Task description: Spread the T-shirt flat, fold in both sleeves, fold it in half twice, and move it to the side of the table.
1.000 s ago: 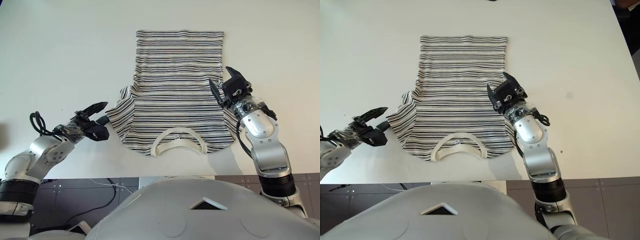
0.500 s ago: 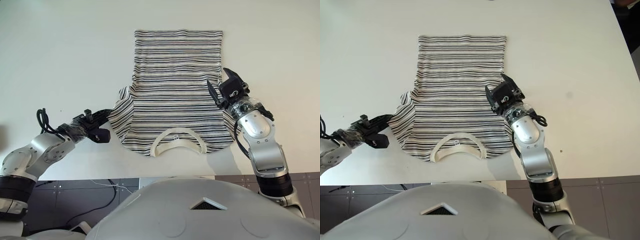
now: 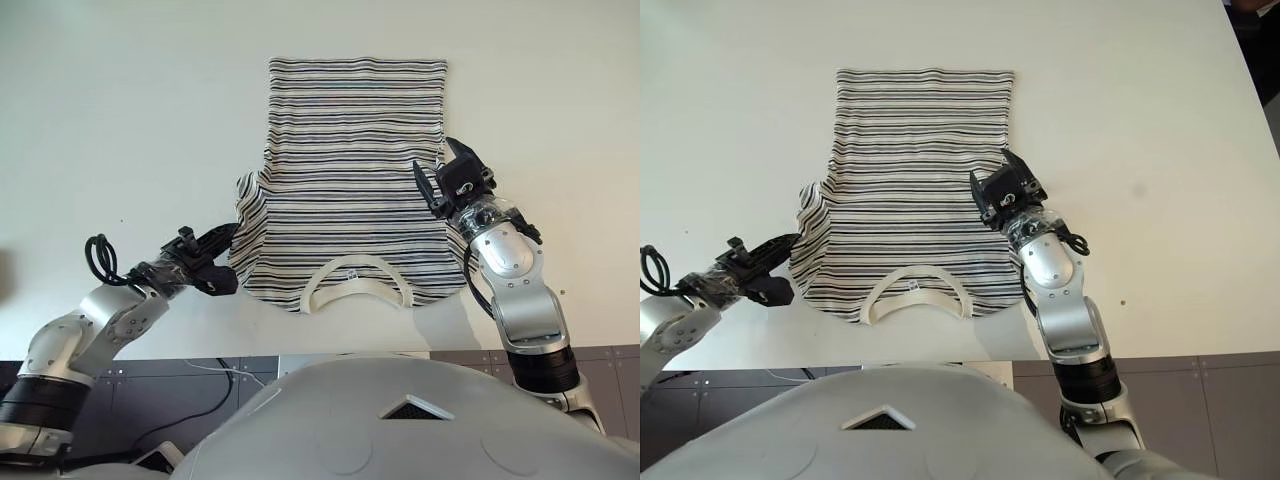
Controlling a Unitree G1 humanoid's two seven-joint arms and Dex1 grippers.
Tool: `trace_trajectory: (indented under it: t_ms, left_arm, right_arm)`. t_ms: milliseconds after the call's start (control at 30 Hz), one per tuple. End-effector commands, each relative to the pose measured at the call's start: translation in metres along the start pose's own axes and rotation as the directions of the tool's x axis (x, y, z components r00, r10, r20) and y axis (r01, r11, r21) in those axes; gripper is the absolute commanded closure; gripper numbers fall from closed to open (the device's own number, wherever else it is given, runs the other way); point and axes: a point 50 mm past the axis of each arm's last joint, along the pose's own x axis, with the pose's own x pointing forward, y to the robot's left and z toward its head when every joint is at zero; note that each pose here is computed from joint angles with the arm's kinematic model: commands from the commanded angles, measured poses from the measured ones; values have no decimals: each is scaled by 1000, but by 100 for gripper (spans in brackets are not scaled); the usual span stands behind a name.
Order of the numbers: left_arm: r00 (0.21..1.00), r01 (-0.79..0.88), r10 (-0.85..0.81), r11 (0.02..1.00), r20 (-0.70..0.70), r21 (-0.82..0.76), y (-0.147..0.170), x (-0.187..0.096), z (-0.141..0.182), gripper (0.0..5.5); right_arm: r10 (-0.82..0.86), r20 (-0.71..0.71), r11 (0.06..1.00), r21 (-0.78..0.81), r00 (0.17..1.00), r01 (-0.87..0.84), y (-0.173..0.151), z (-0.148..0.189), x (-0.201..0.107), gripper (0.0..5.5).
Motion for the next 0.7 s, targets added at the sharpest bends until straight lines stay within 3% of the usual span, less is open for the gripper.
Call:
trace_trajectory:
  t_ms: [33, 400, 533, 700]
  left_arm:
    - [994, -102, 102, 995, -32, -6, 6, 2, 4, 537]
    - [970, -234, 240, 966, 46, -105, 24, 32, 44, 537]
    - [969, -195, 211, 972, 125, -130, 18, 42, 59, 537]
    - [979, -149, 171, 973, 112, -177, 9, 49, 66, 527]
  right_arm:
    - [15, 2, 1000, -25, 1000, -15, -5, -1, 0, 272]
    - [78, -1, 995, -63, 997, -78, -12, -3, 2, 272]
    - [86, -9, 994, -65, 996, -86, -13, -4, 3, 272]
    - [104, -12, 991, -78, 994, -105, -17, -5, 6, 272]
